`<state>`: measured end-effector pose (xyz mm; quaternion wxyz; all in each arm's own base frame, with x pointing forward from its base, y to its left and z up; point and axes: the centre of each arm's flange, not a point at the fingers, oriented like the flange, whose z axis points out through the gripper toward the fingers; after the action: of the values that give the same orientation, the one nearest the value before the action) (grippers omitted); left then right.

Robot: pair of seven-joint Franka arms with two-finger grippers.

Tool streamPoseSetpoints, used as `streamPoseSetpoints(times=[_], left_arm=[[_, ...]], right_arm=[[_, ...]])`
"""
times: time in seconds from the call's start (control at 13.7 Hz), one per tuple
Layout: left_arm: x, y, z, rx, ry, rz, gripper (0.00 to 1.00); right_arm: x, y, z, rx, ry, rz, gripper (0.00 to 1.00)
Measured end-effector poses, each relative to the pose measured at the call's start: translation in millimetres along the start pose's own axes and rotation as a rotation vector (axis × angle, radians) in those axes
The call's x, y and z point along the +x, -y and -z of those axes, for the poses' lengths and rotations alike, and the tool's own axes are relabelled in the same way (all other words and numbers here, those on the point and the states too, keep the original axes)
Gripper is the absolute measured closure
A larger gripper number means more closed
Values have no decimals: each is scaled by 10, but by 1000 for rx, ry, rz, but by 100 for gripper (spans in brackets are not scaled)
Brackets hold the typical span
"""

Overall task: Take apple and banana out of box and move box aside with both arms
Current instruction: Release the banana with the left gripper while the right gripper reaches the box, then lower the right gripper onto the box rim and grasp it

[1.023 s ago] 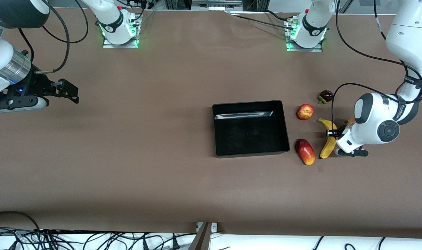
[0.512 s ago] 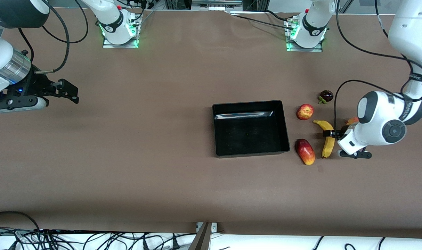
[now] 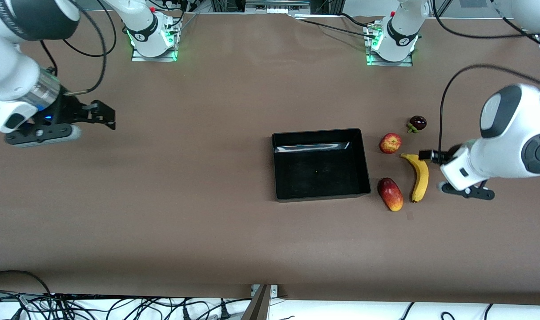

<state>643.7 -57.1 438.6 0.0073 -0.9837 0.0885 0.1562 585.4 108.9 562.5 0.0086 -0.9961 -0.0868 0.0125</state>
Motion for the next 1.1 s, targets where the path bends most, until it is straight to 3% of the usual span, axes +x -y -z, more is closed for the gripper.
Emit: streamPoseSetpoints(times=[0.22, 0.51, 0.73, 1.1], left_arm=[[-264, -311, 456, 18, 9, -35, 0], [-403, -197, 686, 81, -28, -29, 0], [-586, 63, 896, 28, -73, 29, 0], [-1084, 238, 1278, 64, -289, 61, 0]], right_arm=[[-27, 174, -38, 7, 29, 28, 0], [-7, 838, -221, 51, 51, 7, 0], [119, 1510, -622, 56, 39, -48, 0], [172, 2494, -1318, 75, 21, -150, 0]])
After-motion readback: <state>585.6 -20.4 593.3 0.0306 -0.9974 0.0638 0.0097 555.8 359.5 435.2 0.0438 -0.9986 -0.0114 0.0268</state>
